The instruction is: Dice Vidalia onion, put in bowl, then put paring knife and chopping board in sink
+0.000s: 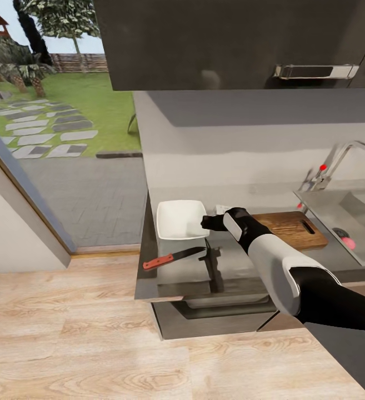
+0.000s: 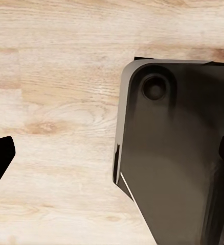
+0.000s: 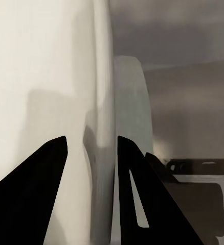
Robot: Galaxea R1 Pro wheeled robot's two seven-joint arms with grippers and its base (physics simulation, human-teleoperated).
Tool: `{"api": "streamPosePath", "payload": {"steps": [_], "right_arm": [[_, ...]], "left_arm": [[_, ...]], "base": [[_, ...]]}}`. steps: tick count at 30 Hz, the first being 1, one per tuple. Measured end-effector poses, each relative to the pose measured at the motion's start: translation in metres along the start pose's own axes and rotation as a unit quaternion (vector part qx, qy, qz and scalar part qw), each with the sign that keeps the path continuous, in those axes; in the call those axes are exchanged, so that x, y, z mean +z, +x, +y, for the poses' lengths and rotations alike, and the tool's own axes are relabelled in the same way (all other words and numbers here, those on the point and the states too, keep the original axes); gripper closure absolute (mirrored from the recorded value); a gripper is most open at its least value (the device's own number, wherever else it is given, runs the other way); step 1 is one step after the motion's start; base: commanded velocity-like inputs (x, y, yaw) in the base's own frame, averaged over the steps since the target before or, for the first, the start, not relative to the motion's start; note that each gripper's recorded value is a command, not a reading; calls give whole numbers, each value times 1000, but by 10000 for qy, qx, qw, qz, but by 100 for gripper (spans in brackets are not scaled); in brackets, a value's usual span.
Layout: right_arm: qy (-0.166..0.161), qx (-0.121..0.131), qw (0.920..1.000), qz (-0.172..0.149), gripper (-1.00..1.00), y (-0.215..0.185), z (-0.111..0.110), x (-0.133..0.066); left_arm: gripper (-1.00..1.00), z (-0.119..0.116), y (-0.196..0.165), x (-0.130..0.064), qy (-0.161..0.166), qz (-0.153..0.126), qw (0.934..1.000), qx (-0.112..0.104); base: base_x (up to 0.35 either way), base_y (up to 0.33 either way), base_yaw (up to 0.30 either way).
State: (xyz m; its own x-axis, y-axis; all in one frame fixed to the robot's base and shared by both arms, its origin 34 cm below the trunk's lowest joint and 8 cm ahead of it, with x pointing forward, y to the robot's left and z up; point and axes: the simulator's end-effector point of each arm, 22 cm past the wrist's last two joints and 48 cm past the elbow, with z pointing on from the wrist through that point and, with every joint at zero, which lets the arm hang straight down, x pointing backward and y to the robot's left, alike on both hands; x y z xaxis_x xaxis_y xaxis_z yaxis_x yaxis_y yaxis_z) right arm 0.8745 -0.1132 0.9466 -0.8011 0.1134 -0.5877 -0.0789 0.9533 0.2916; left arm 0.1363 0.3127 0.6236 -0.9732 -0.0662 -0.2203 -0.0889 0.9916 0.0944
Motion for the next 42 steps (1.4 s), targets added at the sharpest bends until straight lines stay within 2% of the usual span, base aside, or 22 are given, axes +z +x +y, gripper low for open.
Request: {"api": "streamPosePath", "payload": {"steps": [8, 9, 42], "right_arm": [[-1, 2, 10000, 0, 100, 0, 0, 0], [-2, 3, 10000, -3, -100, 0, 0, 0], [-13, 17, 10000, -29, -100, -2, 1, -2]], "left_arm": [[-100, 0, 0, 0, -1, 0, 10000, 0], [-100, 0, 0, 0, 0, 0, 10000, 0], [-100, 0, -1, 0, 1, -12, 10000, -2]], "base": [[0, 0, 0], [0, 0, 0], [0, 0, 0]]}}
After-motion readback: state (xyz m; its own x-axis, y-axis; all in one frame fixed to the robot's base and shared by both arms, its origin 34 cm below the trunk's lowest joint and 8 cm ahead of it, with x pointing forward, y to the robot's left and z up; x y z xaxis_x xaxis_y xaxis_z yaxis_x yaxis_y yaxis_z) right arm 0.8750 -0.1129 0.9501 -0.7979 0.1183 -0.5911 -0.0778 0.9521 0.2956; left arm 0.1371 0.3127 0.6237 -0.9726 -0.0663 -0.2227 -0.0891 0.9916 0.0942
